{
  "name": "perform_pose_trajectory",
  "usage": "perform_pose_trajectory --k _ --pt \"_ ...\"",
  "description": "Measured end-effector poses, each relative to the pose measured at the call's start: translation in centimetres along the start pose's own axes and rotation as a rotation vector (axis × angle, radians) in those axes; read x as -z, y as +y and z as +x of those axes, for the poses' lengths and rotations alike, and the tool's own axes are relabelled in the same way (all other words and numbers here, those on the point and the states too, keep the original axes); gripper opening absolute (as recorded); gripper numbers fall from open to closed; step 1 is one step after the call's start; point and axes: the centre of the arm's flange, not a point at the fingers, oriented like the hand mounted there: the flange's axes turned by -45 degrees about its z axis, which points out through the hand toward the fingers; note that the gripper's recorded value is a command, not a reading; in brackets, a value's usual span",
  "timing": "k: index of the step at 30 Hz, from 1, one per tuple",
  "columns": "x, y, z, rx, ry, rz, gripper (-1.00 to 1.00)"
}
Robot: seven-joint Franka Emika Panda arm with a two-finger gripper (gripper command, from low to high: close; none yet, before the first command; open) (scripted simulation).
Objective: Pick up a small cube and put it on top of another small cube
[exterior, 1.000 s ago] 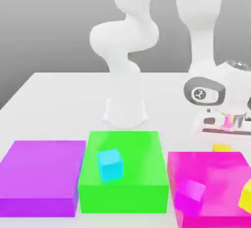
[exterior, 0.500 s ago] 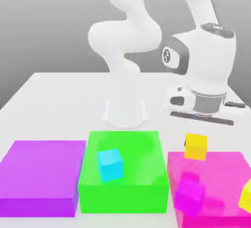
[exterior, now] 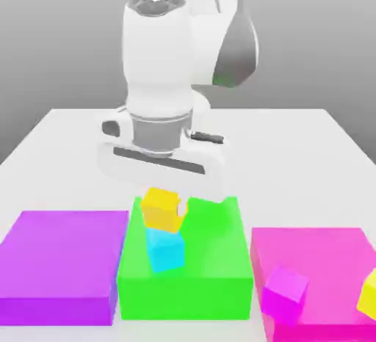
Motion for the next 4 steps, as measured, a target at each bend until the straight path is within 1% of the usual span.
perform_pose_trajectory --k 1,4 --pt "-0.89 0.05 -0.04 0.000 0.000 0.000 1.00" --pt "-0.89 0.05 -0.04 0.000 0.000 0.000 1.00"
